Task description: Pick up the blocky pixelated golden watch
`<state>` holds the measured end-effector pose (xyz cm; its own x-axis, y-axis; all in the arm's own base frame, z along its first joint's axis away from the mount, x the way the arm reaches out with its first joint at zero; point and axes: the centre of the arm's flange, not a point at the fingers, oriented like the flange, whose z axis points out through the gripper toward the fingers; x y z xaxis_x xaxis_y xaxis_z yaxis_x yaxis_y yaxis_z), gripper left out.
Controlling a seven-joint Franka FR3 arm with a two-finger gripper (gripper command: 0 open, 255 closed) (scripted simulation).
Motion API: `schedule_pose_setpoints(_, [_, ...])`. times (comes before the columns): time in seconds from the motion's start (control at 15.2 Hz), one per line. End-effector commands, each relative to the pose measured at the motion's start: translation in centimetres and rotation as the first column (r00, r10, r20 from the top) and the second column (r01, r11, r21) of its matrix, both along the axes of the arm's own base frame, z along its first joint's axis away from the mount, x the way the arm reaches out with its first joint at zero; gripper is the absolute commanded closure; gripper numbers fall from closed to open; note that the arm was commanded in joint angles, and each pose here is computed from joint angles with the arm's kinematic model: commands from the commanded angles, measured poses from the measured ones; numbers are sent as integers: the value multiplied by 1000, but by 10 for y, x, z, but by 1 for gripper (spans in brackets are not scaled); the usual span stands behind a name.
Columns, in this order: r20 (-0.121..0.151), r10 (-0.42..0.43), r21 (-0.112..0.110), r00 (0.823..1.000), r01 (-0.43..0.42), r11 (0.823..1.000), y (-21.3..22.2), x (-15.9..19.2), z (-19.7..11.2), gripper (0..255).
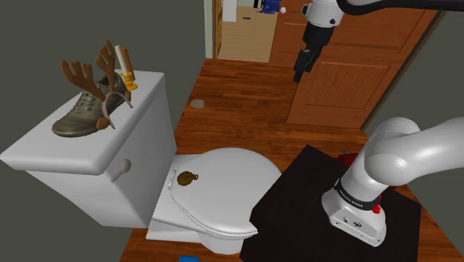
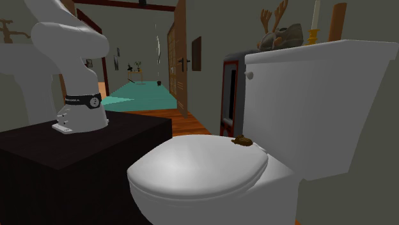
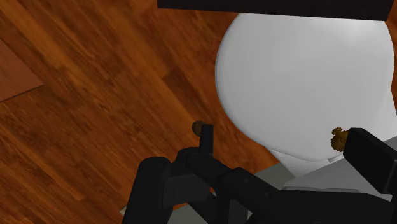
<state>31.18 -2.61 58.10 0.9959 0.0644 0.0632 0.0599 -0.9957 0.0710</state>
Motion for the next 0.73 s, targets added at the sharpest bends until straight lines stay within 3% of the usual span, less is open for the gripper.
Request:
schedule_pose_setpoints(0.0, [0,0,0,1000,0,1000,0,0,0,0])
schedule_pose_setpoints(0.66, [-41,92,-7,995,-93,996,63,79,-89,0])
